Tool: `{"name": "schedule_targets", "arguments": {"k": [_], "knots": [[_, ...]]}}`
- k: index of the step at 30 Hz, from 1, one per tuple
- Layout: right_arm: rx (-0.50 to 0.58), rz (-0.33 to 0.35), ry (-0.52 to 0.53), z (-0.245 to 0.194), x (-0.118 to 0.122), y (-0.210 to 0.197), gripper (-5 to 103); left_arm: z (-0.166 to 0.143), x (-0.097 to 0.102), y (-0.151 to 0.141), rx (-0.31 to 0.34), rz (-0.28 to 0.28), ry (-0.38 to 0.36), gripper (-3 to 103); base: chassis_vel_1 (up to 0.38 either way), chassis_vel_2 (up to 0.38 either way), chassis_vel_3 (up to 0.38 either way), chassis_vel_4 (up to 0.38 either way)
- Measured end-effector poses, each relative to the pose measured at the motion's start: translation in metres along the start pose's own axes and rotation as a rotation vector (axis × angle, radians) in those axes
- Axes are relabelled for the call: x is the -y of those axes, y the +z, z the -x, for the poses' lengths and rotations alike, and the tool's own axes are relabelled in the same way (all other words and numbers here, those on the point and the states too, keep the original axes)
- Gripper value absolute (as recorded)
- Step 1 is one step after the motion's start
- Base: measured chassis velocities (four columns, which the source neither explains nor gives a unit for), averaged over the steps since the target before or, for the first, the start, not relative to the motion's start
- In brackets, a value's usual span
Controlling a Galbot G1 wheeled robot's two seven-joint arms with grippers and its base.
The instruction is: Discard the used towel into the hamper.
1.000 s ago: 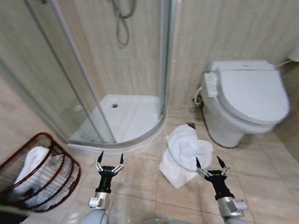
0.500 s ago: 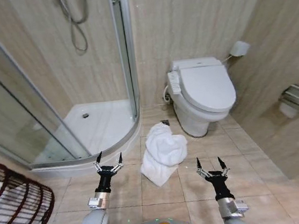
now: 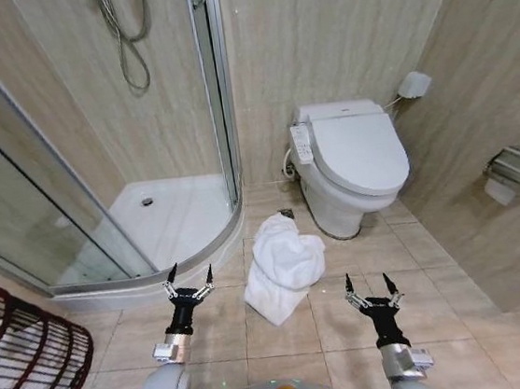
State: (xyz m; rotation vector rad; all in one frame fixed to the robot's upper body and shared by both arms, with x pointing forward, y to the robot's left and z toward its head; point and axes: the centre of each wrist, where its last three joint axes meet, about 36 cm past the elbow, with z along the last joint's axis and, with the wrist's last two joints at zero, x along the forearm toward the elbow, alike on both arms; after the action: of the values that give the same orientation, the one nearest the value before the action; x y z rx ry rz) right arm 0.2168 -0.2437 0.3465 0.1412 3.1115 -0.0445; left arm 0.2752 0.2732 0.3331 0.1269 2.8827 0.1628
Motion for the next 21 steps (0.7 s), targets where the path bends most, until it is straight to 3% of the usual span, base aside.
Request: {"name": "schedule_targets", "arguments": {"k": [12, 16, 21], "knots": [[0.003, -0.003, 0.004, 0.000, 0.001, 0.000, 100, -0.001, 0.001, -0.003, 0.000, -0.001, 0.005, 100, -0.078, 0.066, 0.076, -0.081], [0.007, -0.002, 0.007, 0.001, 0.003, -0.001, 100, -0.002, 0.002, -0.009, -0.038, -0.007, 0.008, 100, -0.046, 0.062, 0.065, -0.040], [-0.012, 0.031, -0.005, 0.008, 0.007, -0.006, 100, 0.011, -0.003, -0.037, -0.267, -0.089, 0.032, 100, -0.004, 0.012, 0.013, -0.006]]}}
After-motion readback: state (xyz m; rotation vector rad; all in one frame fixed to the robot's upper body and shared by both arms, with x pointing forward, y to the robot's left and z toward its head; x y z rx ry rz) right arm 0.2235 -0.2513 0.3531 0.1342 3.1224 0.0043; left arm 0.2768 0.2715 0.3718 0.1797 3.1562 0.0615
